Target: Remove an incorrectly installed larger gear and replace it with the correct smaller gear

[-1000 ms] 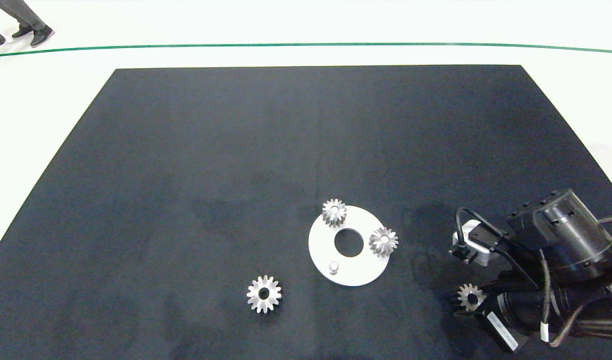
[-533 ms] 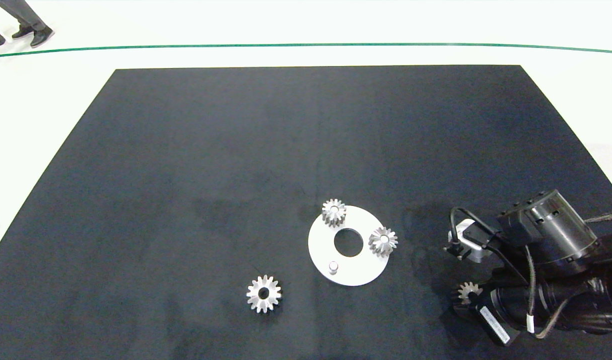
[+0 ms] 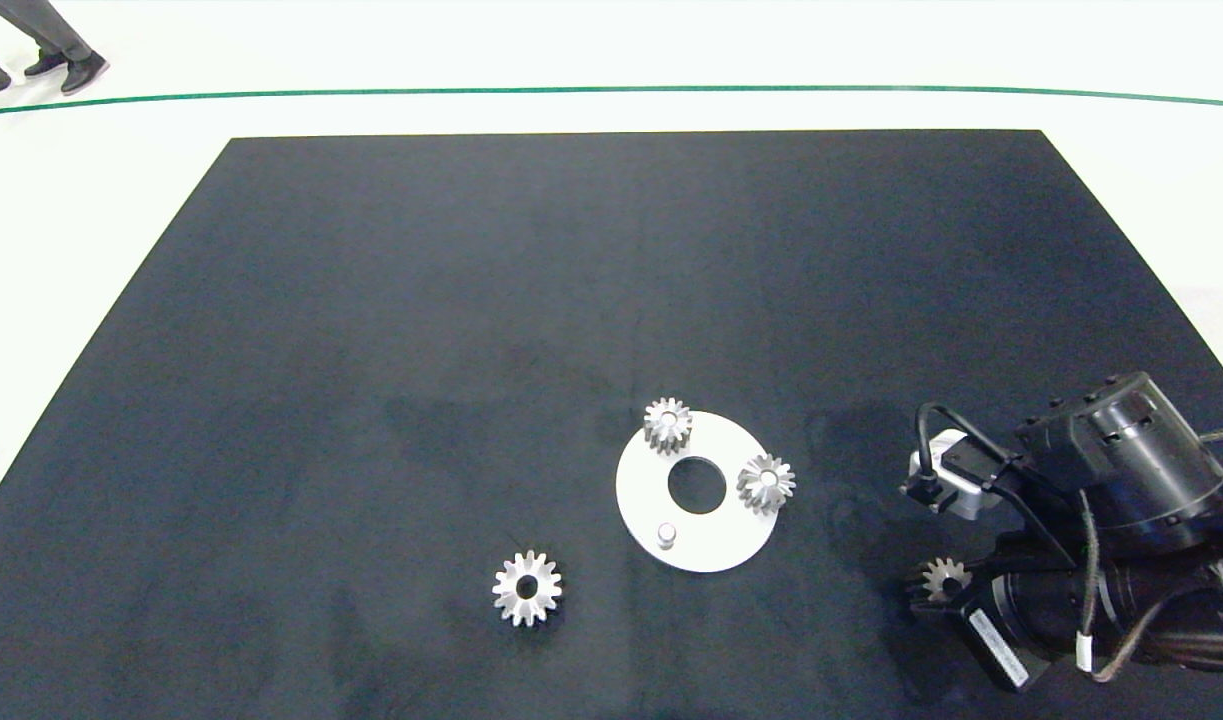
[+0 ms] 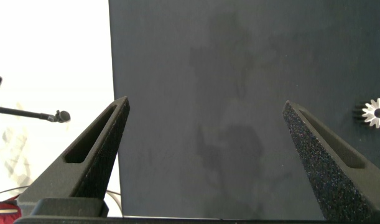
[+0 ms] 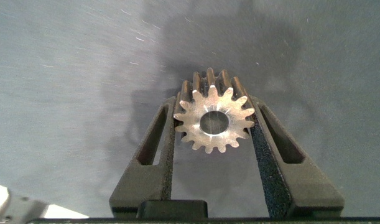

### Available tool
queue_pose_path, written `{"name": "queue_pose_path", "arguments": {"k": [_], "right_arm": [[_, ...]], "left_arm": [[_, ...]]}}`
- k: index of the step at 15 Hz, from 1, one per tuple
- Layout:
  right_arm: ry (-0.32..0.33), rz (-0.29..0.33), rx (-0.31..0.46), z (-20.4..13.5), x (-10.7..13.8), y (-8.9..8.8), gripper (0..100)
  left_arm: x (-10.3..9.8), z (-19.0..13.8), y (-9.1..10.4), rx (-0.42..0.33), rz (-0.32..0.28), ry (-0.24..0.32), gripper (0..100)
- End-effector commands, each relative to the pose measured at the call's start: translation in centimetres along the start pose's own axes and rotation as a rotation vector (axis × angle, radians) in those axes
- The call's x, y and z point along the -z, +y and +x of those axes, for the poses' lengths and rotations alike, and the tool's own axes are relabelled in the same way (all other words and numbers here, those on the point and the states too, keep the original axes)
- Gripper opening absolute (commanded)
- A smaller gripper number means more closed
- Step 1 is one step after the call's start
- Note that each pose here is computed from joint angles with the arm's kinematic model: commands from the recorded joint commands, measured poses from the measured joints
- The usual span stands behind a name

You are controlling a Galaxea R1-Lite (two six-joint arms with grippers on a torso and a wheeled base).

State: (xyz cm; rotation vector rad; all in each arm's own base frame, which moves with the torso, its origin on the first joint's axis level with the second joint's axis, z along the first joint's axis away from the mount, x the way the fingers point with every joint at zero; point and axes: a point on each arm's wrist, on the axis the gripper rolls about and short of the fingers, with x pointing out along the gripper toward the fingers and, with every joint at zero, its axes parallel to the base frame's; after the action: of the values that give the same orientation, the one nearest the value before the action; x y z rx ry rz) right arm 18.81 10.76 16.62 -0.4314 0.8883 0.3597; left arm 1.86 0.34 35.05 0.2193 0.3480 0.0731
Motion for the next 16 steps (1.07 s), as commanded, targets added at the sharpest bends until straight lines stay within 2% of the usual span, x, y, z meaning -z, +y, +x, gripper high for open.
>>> {"name": "queue_pose_path", "arguments": {"k": [1, 2, 4, 6, 8, 11, 13, 16], "right_arm": [[-0.097, -0.020, -0.021, -2.6, 0.0, 0.6, 25], [-0.130, -0.035, -0.038, -3.5, -0.5, 1.0, 23], [-0.153, -0.065, -0.071, -5.4, -2.1, 1.6, 19], [-0.146, -0.120, -0.111, -6.9, -4.0, 2.8, 16], [-0.141, -0.163, -0.132, -7.5, -7.0, 4.1, 16], [-0.073, -0.255, -0.151, -6.7, -10.2, 6.1, 16], [-0.037, -0.313, -0.151, -5.8, -11.3, 7.6, 16], [-0.018, -0.357, -0.135, -4.2, -12.3, 9.2, 16]], "left_arm": [[0.0, 0.1, 0.0, -0.003, 0.004, 0.008, 100], [0.0, 0.1, 0.0, -0.003, 0.003, 0.007, 100], [0.0, 0.1, 0.0, -0.003, 0.003, 0.007, 100], [0.0, 0.1, 0.0, -0.003, 0.003, 0.007, 100], [0.0, 0.1, 0.0, -0.003, 0.003, 0.007, 100], [0.0, 0.1, 0.0, -0.003, 0.003, 0.005, 100], [0.0, 0.1, 0.0, -0.003, 0.004, 0.005, 100], [-0.1, -0.1, 0.1, -0.003, -0.001, -0.003, 100]]}}
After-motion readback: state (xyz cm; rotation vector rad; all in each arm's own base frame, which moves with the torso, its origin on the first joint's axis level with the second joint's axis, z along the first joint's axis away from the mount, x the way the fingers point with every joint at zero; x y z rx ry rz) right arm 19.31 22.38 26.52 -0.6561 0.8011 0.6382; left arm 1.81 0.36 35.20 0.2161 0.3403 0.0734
